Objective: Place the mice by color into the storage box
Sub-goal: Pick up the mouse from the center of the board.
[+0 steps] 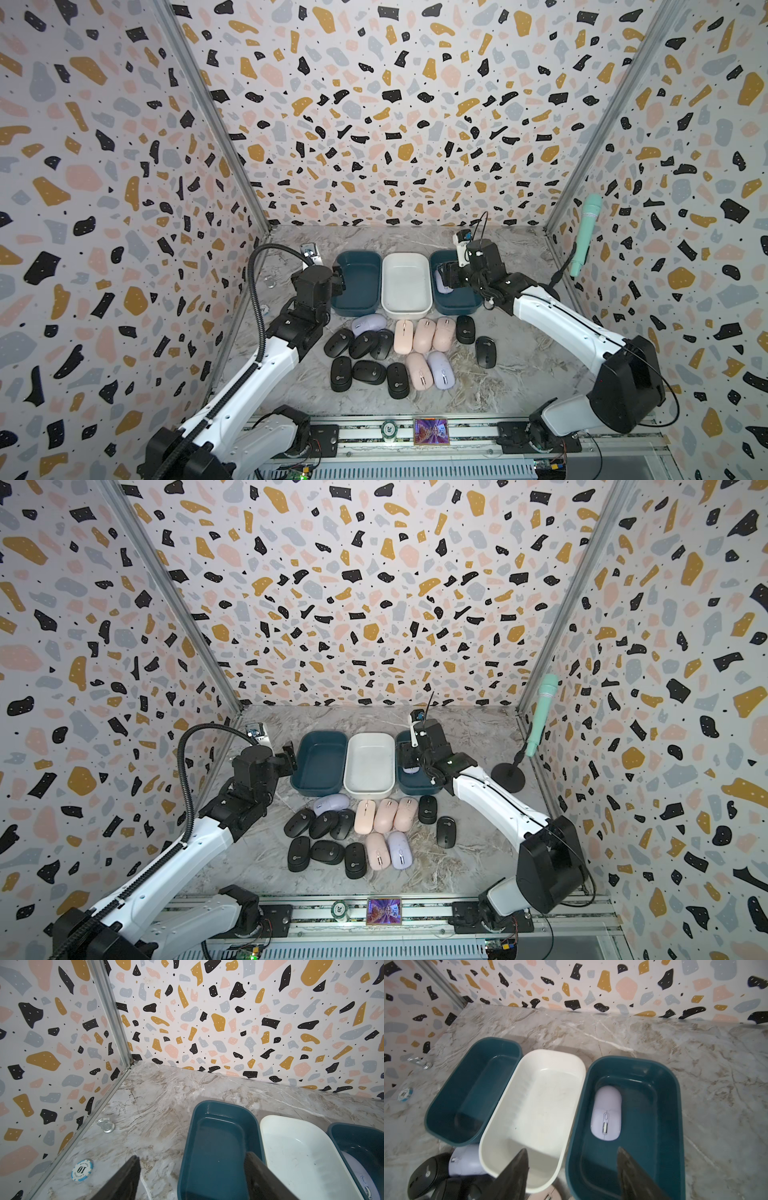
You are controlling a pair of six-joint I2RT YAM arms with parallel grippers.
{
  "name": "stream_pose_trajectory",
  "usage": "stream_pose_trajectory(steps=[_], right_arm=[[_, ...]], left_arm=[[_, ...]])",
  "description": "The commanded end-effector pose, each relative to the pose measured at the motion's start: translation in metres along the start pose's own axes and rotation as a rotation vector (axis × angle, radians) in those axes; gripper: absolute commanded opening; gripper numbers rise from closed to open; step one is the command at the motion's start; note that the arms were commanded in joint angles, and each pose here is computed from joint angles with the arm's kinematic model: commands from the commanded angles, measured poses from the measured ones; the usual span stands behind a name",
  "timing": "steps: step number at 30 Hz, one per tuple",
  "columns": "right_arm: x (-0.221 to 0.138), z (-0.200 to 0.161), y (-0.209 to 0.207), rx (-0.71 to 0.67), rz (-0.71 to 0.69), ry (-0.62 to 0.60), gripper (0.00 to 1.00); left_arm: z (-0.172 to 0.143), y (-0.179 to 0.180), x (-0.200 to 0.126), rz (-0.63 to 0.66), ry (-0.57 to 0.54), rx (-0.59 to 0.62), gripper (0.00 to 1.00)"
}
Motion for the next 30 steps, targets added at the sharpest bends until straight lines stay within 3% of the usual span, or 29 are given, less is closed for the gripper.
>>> stream_pose_trajectory(steps=[1, 8, 21, 30], right_arm=[[-0.022, -0.028, 0.004, 0.011, -0.034, 0.053, 0.68], [-0.049, -0.076, 0.020, 0.024, -0.057, 0.110, 0.67], [-0.064, -0.160, 0.052, 0.026, -0.032, 0.315, 0.65], [-0.054, -0.215, 0.052, 0.001, -0.069, 0.486, 0.65]], left_arm=[[0.004, -0.008, 0.005, -0.028, -0.013, 0.002, 0.77], [0.006, -0.014, 0.011, -0.044, -0.005, 0.001, 0.77], [0.004, -0.027, 0.009, -0.143, 0.039, -0.007, 0.77], [-0.031, -0.041, 0.006, -0.255, 0.154, 0.039, 0.76]])
Point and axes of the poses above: each gripper's point midway between its finger pads, its own x axis out along the fingers, its own y axis along the line the jaws close on, z = x × y, the point moved 5 cm from there along -x, back along the fingers, and after that the axes turned 1 degree about x, right-handed, at the moved point
